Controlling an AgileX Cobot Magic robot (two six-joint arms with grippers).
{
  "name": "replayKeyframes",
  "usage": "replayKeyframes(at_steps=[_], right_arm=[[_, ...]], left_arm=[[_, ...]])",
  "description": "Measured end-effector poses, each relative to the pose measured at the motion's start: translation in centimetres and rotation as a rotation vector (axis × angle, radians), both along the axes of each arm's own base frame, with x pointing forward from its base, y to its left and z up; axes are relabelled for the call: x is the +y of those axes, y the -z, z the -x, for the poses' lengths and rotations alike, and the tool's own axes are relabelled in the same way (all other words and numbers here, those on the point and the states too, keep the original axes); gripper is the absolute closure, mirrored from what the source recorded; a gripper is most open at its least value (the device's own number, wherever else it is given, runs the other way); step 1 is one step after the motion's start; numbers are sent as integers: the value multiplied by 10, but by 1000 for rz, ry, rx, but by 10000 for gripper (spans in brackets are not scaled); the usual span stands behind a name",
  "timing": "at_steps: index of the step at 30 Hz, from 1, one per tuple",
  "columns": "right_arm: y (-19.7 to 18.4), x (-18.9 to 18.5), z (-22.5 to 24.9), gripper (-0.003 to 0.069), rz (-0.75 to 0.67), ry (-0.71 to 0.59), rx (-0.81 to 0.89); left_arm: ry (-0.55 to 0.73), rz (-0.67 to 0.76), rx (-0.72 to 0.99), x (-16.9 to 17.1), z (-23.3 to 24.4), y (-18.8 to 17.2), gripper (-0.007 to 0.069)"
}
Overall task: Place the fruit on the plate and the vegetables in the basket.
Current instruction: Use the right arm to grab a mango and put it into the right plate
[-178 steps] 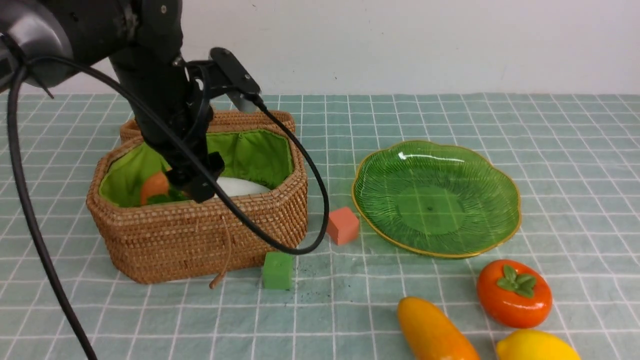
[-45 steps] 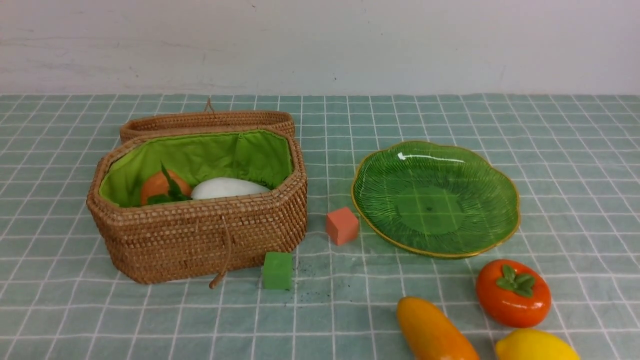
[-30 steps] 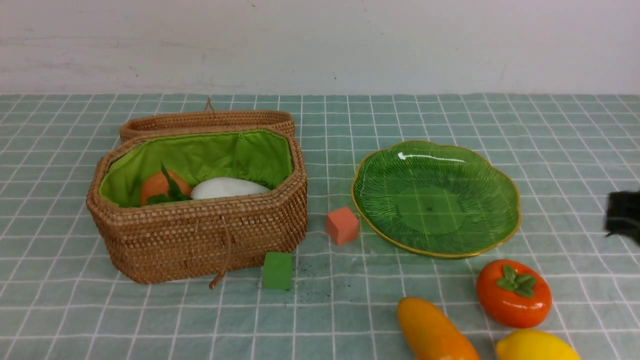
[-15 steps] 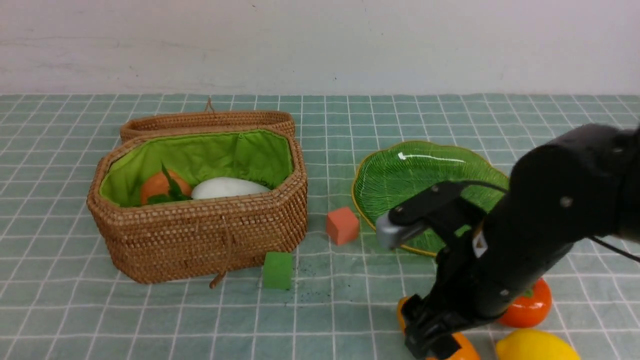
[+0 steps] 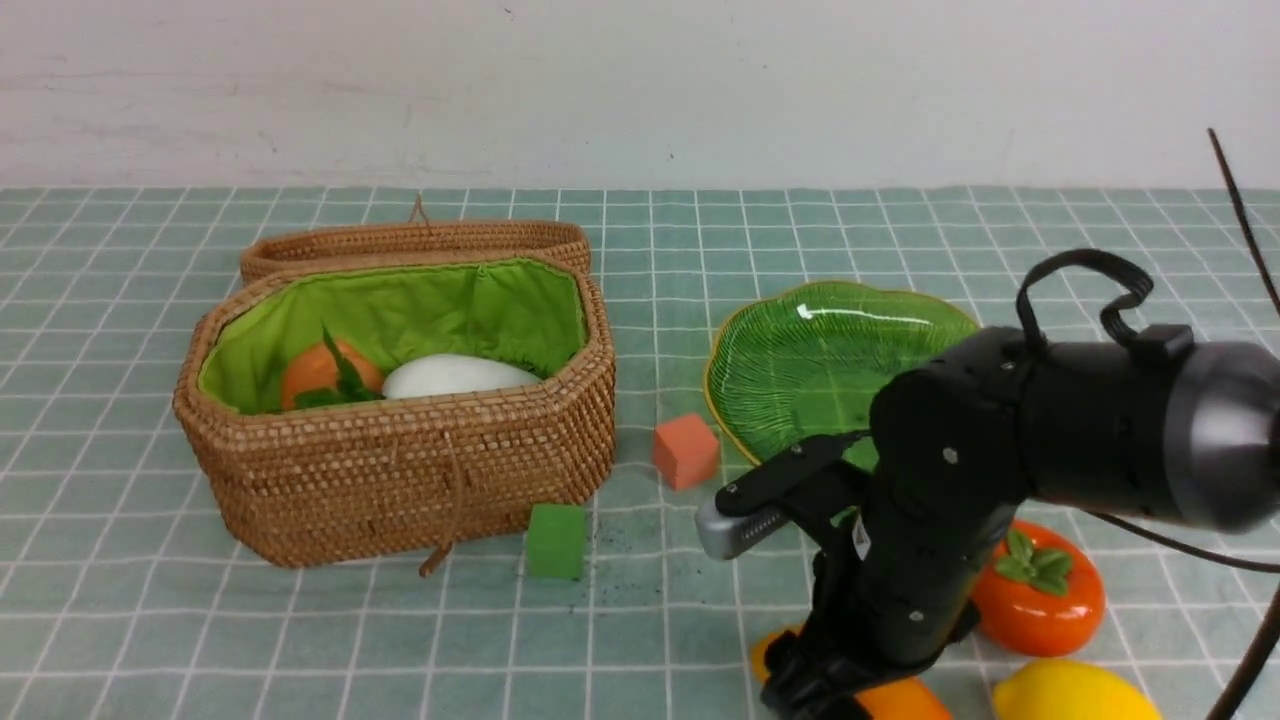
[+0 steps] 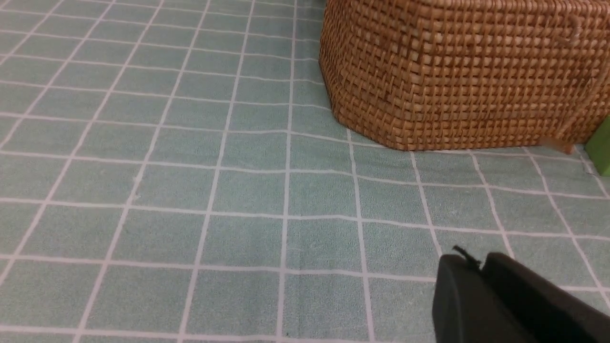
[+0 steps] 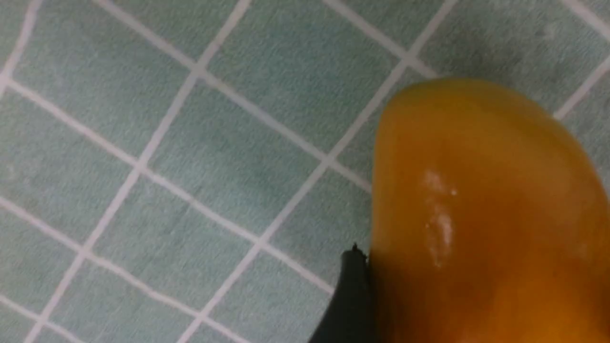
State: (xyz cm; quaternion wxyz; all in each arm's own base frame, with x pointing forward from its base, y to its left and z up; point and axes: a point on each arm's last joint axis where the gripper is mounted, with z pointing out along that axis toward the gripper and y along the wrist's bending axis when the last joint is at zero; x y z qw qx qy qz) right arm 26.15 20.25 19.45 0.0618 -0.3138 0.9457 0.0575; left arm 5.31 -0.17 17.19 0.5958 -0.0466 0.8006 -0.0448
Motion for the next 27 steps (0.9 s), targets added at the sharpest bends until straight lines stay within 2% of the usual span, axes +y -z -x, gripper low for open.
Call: replayKeyframes(at_steps=[6, 9, 13, 17, 20, 24, 26, 27], right_arm=[[-73, -9, -36, 71, -130, 80, -185], [-96, -30, -74, 71, -215, 192, -345], [-78, -48, -116, 71, -258, 284, -476], [-42, -51, -141, 71, -255, 319, -498], [-19, -50, -148, 71, -229, 314, -478], [-11, -52, -148, 69, -164, 272, -458], [-11, -54, -145, 20, -139, 260, -440], [-11, -54, -145, 20, -138, 260, -437]], left_arm=[[0, 0, 0, 0, 0, 0, 565], [0, 0, 0, 0, 0, 0, 561], [0, 0, 0, 0, 0, 0, 557], [0, 0, 0, 0, 0, 0, 557], [0, 0, 0, 0, 0, 0, 557], [0, 0, 0, 0, 0, 0, 554], [0, 0, 0, 0, 0, 0, 554], [0, 0, 0, 0, 0, 0, 554]])
